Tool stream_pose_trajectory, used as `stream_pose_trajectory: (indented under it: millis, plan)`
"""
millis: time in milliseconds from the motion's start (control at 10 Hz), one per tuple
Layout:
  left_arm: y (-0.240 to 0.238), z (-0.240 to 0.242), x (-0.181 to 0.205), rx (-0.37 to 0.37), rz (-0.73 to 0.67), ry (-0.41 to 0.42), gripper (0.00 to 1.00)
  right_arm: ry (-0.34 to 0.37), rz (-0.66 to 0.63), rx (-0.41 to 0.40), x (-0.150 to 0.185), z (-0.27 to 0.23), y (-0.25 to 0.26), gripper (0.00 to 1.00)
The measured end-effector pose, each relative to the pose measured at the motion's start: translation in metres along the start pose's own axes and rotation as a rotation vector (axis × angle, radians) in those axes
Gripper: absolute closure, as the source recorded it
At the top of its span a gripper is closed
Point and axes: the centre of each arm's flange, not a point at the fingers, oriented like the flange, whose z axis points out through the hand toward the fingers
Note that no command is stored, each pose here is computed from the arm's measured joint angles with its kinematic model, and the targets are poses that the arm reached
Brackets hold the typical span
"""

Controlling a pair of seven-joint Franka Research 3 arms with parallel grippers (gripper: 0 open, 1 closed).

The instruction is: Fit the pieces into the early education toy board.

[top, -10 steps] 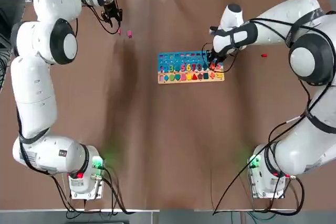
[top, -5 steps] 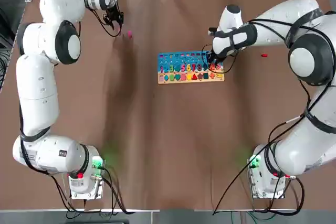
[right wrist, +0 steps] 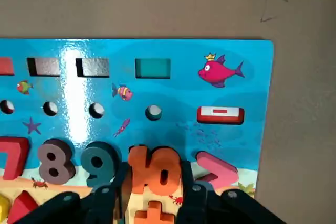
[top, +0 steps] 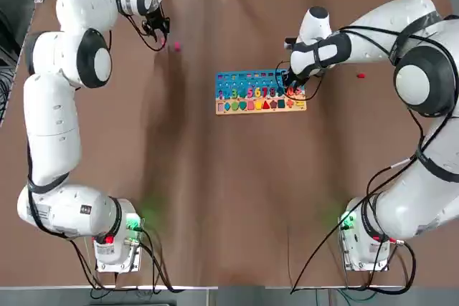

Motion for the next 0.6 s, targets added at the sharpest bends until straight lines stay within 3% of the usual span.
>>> stream_pose_trajectory:
  millis: [600]
  plan:
    - [0.000,0.014,-0.004,0.004,-0.004,-0.013,0.49,-0.011,0.003,-0.002,-0.001,0.003,0.001,0.56]
